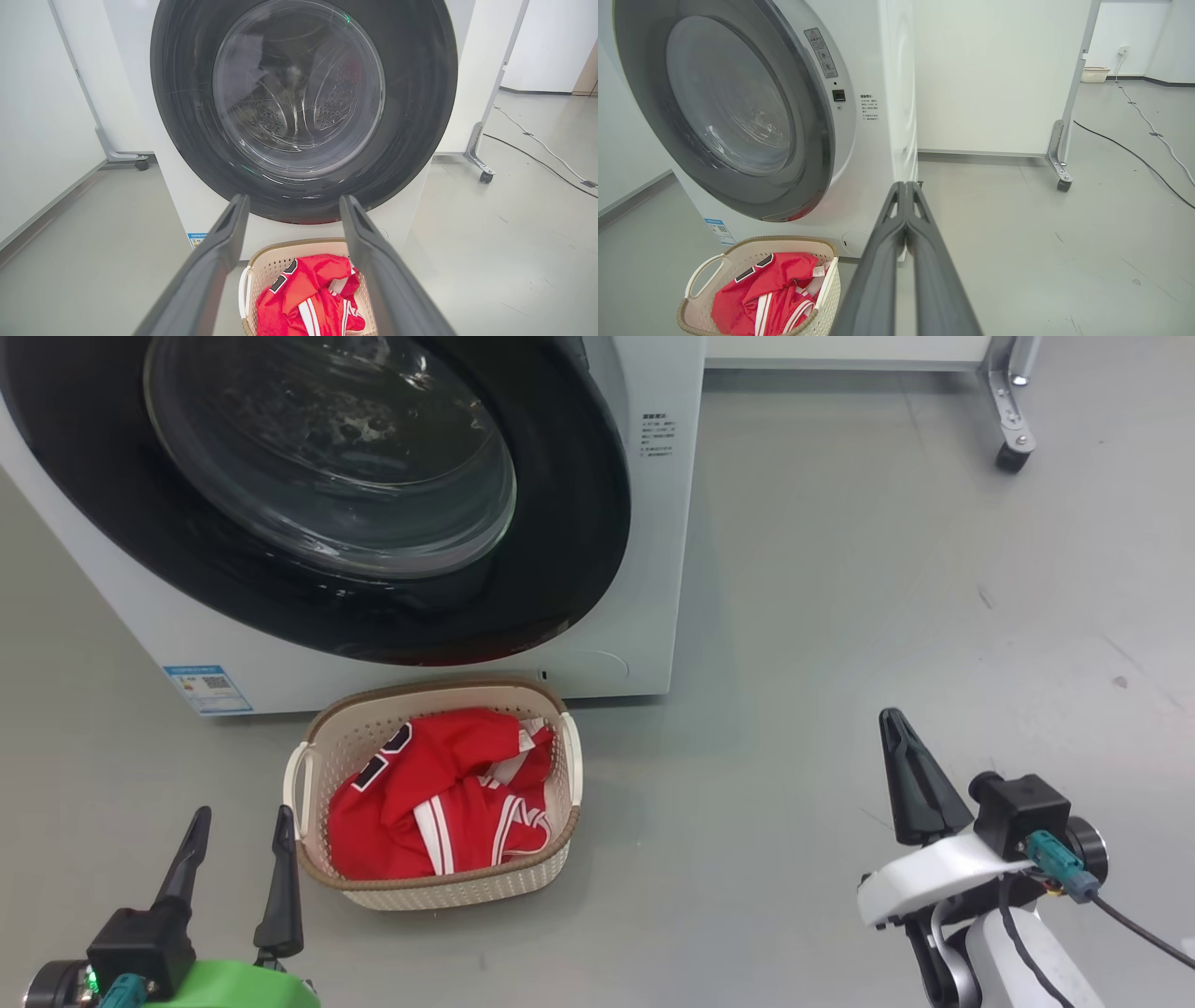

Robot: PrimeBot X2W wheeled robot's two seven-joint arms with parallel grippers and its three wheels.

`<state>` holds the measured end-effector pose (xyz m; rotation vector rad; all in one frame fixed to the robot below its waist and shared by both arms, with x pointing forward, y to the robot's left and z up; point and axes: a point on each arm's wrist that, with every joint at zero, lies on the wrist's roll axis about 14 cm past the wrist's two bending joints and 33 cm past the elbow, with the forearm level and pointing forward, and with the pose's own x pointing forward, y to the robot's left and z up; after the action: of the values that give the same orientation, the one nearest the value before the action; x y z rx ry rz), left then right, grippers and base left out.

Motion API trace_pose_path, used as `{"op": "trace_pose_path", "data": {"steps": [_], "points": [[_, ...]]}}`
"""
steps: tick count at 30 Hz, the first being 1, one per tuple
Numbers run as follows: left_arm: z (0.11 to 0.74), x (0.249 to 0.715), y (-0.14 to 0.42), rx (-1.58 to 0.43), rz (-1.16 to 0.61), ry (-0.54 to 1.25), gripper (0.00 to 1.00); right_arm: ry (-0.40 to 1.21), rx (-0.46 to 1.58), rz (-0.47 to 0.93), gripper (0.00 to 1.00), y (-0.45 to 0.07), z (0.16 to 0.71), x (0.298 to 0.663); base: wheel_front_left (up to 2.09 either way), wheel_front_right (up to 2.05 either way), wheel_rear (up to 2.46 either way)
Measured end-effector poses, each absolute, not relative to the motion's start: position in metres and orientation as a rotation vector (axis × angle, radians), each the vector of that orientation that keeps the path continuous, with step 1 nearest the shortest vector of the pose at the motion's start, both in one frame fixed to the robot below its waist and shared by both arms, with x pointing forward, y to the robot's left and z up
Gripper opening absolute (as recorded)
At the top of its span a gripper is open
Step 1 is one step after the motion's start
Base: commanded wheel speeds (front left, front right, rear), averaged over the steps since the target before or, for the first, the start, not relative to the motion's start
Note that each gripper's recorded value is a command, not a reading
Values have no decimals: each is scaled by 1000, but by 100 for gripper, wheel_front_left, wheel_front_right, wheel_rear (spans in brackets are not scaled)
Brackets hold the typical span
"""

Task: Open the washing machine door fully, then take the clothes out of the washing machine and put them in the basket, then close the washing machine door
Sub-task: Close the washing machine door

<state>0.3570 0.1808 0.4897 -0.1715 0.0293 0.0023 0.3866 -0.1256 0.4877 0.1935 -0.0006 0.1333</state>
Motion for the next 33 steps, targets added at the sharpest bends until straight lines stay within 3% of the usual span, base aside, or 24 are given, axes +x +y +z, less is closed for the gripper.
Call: {"op": "trace_pose_path", "data": {"steps": [18, 33], "points": [[501, 372, 206, -188, 95, -26, 100, -166, 109, 443, 0, -41, 548, 476, 0, 0, 0], [486, 384, 233, -175, 187, -1, 100, -140, 96, 627, 0, 37, 548, 546, 0, 0, 0]]}}
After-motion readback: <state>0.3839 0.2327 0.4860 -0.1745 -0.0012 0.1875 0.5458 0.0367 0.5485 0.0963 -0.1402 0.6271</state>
